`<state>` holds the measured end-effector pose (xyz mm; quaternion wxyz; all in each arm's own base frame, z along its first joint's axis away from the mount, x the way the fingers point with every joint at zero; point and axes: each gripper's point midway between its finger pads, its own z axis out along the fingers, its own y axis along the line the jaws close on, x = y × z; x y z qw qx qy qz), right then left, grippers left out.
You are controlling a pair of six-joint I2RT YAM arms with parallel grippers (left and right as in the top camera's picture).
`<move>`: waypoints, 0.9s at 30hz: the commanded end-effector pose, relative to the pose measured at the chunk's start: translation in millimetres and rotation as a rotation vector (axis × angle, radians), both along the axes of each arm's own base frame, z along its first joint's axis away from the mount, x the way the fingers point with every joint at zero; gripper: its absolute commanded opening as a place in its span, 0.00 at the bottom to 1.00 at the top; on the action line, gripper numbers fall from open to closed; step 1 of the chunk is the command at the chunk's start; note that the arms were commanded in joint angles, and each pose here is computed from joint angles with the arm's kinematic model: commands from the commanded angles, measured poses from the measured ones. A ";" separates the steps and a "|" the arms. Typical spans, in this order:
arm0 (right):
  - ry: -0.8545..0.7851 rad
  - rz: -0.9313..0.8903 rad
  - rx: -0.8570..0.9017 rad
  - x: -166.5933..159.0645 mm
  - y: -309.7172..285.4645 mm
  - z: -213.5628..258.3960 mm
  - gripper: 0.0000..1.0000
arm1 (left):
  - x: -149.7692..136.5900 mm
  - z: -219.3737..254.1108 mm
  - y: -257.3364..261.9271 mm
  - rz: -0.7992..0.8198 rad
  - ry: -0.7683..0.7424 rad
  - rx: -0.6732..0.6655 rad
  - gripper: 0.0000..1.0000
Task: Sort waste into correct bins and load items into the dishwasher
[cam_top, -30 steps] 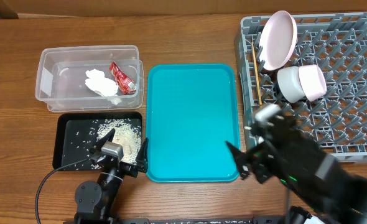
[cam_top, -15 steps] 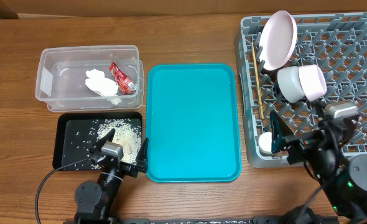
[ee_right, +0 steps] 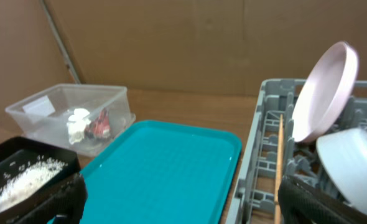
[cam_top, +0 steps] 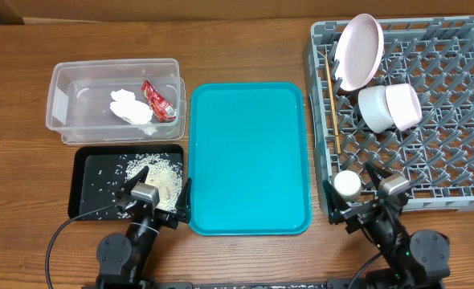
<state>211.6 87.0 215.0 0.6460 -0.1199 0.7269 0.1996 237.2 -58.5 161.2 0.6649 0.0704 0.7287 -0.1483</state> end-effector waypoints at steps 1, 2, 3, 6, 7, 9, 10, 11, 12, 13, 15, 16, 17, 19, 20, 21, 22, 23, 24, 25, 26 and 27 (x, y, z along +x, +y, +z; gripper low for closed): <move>-0.019 0.025 0.011 0.2 4.0 -16.2 1.00 | -0.3 0.6 0.0 -0.002 -0.005 -0.014 1.00; -0.015 0.022 0.020 2.7 4.0 -21.3 1.00 | -0.3 0.5 0.0 -0.002 -0.004 -0.014 1.00; -0.016 0.024 0.020 4.1 4.6 -25.2 1.00 | -0.3 0.6 0.0 -0.002 -0.005 -0.014 1.00; -0.030 0.026 0.023 9.1 5.8 -36.3 1.00 | -0.3 0.6 0.0 -0.002 -0.004 -0.014 1.00; -0.038 0.027 0.024 10.7 6.3 -39.7 1.00 | -0.3 0.6 0.0 -0.002 -0.004 -0.014 1.00; -0.099 0.029 0.034 13.7 7.2 -35.9 1.00 | -0.3 0.5 0.0 -0.002 -0.004 -0.014 1.00; -0.098 0.031 0.033 13.4 7.4 -35.6 1.00 | -0.3 0.6 0.0 -0.002 -0.004 -0.014 1.00; -0.102 0.029 0.034 13.5 7.2 -34.7 1.00 | -0.3 0.5 0.0 -0.002 -0.004 -0.014 1.00; -0.101 0.030 0.033 13.5 7.3 -34.9 1.00 | -0.3 0.6 0.0 -0.002 -0.005 -0.014 1.00; -0.098 0.030 0.033 13.5 7.2 -35.4 1.00 | -0.3 0.6 0.0 -0.002 -0.004 -0.014 1.00; -0.085 0.029 0.031 13.5 7.2 -38.6 1.00 | -0.3 0.6 0.0 -0.002 -0.004 -0.014 1.00; -0.087 0.029 0.031 13.5 7.2 -38.2 1.00 | -0.3 0.5 0.0 -0.002 -0.004 -0.014 1.00; -0.086 0.029 0.031 13.5 7.2 -38.4 1.00 | -0.3 0.6 0.0 -0.002 -0.005 -0.014 1.00; -0.086 0.029 0.031 13.5 7.2 -38.3 1.00 | -0.3 0.6 0.0 -0.002 -0.005 -0.014 1.00; -0.086 0.029 0.031 13.5 7.2 -38.3 1.00 | -0.3 0.5 0.0 -0.002 -0.004 -0.014 1.00; -0.086 0.029 0.031 13.5 7.2 -38.3 1.00 | -0.3 0.6 0.0 -0.002 -0.005 -0.014 1.00; -0.086 0.029 0.031 13.5 7.2 -38.3 1.00 | -0.3 0.6 0.0 -0.002 -0.004 -0.014 1.00; -0.086 0.029 0.031 13.5 7.2 -38.3 1.00 | -0.3 0.6 0.0 -0.002 -0.004 -0.014 1.00; -0.086 0.029 0.031 13.5 7.2 -38.3 1.00 | -0.3 0.6 0.0 -0.002 -0.005 -0.014 1.00; -0.086 0.029 0.031 13.5 7.2 -38.3 1.00 | -0.3 0.5 0.0 -0.002 -0.004 -0.014 1.00; -0.086 0.029 0.031 13.5 7.2 -38.3 1.00 | -0.3 0.5 0.0 -0.002 -0.004 -0.014 1.00; -0.086 0.029 0.031 13.5 7.2 -38.3 1.00 | -0.3 0.6 0.0 -0.002 -0.004 -0.014 1.00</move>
